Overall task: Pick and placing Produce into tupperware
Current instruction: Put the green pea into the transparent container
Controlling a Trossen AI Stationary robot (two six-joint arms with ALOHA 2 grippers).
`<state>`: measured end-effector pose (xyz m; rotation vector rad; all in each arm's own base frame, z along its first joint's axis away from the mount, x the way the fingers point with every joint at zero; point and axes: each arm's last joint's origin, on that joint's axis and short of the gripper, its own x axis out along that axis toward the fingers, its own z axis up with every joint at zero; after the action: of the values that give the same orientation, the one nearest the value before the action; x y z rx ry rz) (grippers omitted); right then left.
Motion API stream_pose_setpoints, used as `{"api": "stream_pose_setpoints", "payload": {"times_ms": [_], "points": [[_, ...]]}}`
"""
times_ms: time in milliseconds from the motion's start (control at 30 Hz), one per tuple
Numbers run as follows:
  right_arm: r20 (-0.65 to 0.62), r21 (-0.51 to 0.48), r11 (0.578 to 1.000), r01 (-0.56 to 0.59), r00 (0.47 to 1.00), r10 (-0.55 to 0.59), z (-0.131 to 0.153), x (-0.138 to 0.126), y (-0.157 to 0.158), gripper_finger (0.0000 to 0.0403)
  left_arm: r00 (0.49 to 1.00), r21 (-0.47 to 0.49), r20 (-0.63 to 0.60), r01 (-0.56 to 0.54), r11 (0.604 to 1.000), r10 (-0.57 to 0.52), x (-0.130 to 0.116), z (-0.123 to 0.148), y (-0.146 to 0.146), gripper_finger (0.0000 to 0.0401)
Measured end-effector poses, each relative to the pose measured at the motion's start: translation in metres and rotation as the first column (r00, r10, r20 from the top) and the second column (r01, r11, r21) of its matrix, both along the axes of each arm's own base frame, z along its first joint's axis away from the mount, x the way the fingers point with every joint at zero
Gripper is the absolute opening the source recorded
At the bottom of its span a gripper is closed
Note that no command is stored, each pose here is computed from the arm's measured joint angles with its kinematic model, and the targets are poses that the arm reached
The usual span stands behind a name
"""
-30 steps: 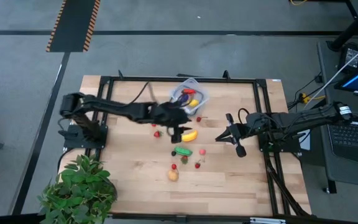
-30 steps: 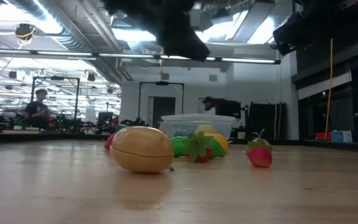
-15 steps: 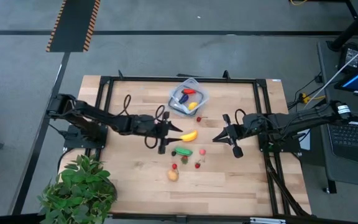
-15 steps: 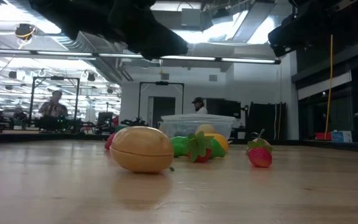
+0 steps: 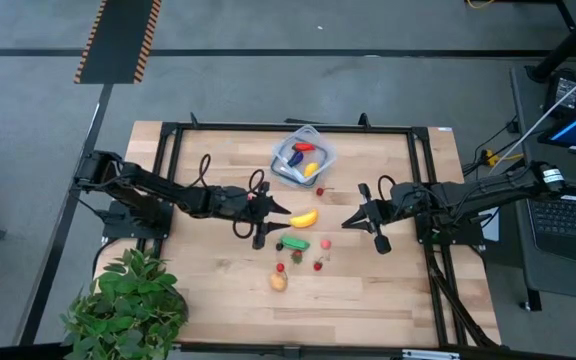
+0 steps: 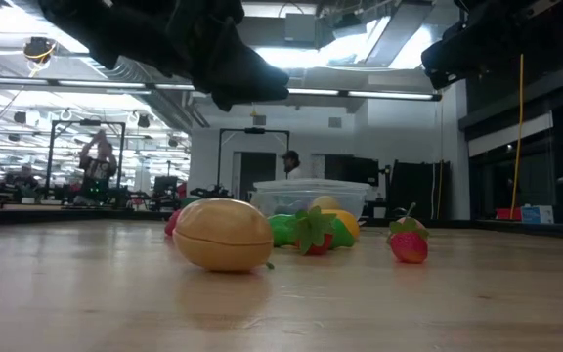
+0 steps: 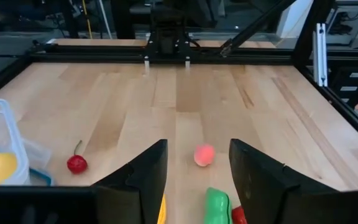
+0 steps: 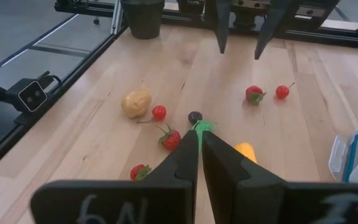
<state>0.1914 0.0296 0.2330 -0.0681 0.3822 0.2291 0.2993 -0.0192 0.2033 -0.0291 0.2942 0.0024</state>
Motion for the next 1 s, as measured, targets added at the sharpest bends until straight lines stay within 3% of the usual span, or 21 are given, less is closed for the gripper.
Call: {"api": "stream_pose_setpoints", "payload": {"times_ms": [500, 767, 1000], "points": [[0.000, 0.001, 1.000, 0.000, 1.000, 0.000, 0.000, 0.000, 0.000, 0.0026, 0.998, 0.060, -0.012, 0.060, 0.996, -0.059, 0.003, 0.006, -0.014, 0.0143], [-0.001, 0.003, 1.000, 0.001, 1.000, -0.001, 0.000, 0.000, 0.000, 0.0026, 0.967, 0.252, -0.238, -0.025, 0.967, 0.087, 0.017, 0.028, -0.030, 0.0149], [-0.002, 0.007, 1.000, 0.002, 1.000, -0.002, 0.000, 0.000, 0.000, 0.0026, 0.929, 0.317, -0.365, 0.067, 0.946, 0.056, 0.039, 0.030, -0.050, 0.0172]]}}
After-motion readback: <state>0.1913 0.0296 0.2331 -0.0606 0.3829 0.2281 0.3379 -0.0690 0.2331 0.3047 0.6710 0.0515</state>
